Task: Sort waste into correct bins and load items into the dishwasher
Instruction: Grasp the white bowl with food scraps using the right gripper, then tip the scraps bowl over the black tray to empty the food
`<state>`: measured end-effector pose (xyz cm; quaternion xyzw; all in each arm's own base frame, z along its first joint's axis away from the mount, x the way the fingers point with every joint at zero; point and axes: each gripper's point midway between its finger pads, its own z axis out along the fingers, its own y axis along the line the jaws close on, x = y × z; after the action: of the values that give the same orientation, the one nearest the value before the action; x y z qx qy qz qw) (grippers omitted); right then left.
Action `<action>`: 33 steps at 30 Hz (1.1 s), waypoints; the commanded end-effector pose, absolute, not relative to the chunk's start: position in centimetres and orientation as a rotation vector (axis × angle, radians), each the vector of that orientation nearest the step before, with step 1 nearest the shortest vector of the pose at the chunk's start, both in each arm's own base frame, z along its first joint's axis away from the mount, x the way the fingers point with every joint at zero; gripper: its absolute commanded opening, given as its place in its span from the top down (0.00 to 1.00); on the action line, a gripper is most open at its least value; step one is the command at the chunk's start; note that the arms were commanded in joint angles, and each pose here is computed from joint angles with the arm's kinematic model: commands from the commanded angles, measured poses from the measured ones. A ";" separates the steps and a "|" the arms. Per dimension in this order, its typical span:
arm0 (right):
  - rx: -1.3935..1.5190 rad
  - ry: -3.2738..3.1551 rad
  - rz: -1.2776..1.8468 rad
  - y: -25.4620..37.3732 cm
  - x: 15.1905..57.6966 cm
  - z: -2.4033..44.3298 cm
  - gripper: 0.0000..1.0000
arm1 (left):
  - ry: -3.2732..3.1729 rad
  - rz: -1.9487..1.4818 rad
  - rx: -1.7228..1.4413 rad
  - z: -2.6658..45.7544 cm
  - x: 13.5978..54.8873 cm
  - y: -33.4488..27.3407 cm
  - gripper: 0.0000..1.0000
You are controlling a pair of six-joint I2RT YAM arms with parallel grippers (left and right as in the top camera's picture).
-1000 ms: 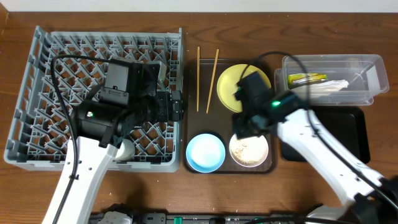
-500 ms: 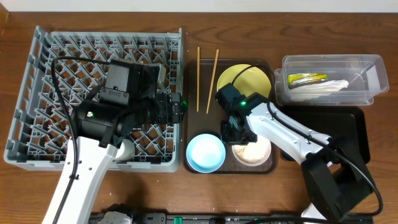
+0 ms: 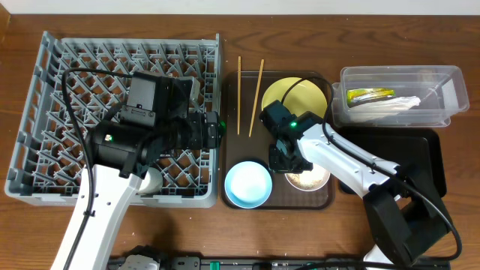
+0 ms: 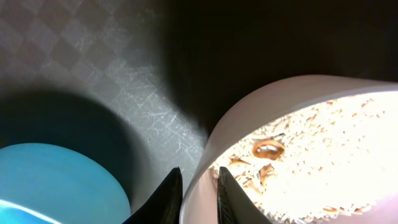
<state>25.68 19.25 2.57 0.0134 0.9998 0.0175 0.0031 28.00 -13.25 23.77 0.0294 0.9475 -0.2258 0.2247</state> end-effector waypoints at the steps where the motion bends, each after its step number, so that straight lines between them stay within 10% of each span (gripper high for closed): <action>1: 0.020 3.134 0.010 18.7 25.8 2.0 0.82 | 2.607 -0.613 0.085 24.1 28.2 -13.3 0.10; 16: 0.032 3.159 0.072 18.2 26.3 2.2 0.99 | 2.607 -0.613 0.085 24.1 28.2 -13.3 0.10; 33: -0.004 2.639 0.999 10.9 31.4 18.1 0.99 | 2.606 -0.612 0.085 24.1 28.2 -13.2 0.09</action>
<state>31.50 11.37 16.04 0.0312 0.9478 0.2844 0.1411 28.00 -13.25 23.77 0.0294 0.9475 -0.2258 0.2247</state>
